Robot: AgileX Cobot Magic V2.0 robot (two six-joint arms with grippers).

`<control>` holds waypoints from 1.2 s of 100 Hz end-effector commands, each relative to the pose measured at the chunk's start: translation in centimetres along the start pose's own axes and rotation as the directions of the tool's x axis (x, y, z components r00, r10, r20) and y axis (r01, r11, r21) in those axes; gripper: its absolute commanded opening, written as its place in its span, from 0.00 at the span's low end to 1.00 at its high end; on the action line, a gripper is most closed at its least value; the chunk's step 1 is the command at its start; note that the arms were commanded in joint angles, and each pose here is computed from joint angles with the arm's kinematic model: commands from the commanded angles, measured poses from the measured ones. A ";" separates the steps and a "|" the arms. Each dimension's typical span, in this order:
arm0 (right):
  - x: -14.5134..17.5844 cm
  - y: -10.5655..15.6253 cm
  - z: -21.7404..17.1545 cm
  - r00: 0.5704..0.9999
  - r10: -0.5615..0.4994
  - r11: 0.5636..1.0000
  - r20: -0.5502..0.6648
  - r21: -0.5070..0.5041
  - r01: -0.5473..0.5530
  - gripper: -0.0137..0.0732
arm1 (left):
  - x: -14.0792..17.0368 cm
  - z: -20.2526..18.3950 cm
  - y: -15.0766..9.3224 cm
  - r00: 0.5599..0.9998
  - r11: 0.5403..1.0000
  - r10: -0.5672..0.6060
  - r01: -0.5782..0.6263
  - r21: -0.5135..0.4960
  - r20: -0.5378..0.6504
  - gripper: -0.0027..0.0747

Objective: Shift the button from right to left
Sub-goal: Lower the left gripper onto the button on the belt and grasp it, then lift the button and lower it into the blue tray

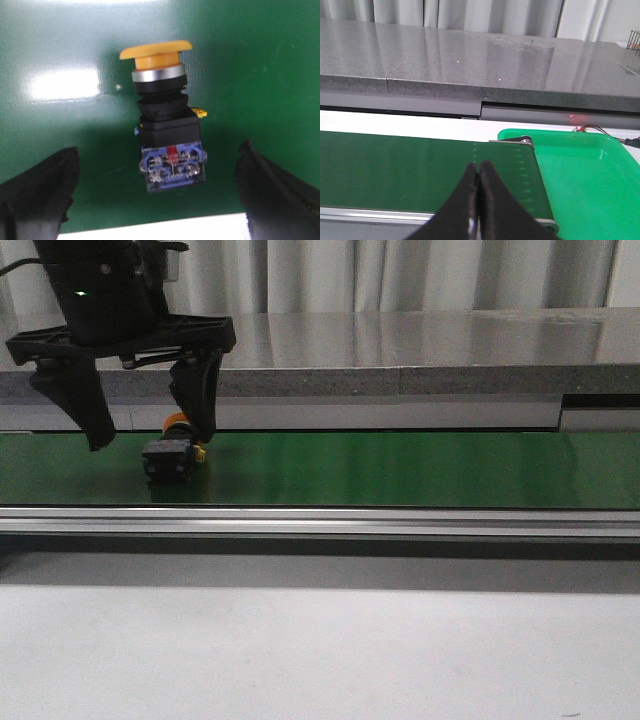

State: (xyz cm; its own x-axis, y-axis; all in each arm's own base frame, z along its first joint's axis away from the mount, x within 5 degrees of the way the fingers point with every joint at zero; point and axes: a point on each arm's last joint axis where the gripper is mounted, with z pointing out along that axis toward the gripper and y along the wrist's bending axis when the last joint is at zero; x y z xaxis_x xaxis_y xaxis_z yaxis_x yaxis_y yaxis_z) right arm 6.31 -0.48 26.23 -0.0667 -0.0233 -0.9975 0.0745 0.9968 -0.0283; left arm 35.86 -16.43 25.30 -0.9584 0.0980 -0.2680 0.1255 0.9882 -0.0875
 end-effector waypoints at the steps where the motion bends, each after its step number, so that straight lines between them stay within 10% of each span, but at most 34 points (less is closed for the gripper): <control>1: -1.5 -0.1 -0.1 0.996 -0.013 1.000 0.091 0.005 0.012 0.08 | -0.9 -2.1 0.5 0.996 0.999 -0.032 0.030 0.021 0.080 0.83; 36: -1.5 -0.1 -0.1 0.996 -0.013 1.000 0.091 0.005 0.012 0.08 | -1.3 -0.3 1.0 0.998 0.999 -0.044 0.044 0.006 0.049 0.81; 65: -1.5 -0.1 -0.1 0.996 -0.013 1.000 0.091 0.005 0.012 0.08 | -1.5 -0.1 1.2 0.998 0.999 -0.041 0.041 -0.003 0.051 0.42; 99: -1.5 -0.1 -0.1 0.996 -0.013 1.000 0.091 0.005 0.012 0.08 | -1.9 -3.7 2.9 0.992 0.998 -0.069 0.070 -0.005 0.108 0.41; 120: -1.5 -0.1 -0.1 0.996 -0.013 1.000 0.091 0.005 0.012 0.08 | -1.7 -7.8 8.1 0.978 0.990 -0.094 0.112 -0.091 0.184 0.41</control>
State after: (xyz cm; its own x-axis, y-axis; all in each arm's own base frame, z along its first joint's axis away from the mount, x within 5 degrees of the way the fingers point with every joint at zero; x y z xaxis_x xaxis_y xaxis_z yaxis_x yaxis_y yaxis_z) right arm 6.31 -0.48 26.23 -0.0667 -0.0233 -0.9975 0.0745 0.9968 -0.0283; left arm 37.32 -10.31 28.31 -0.9469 0.0010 -0.3216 0.0152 0.9990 -0.0419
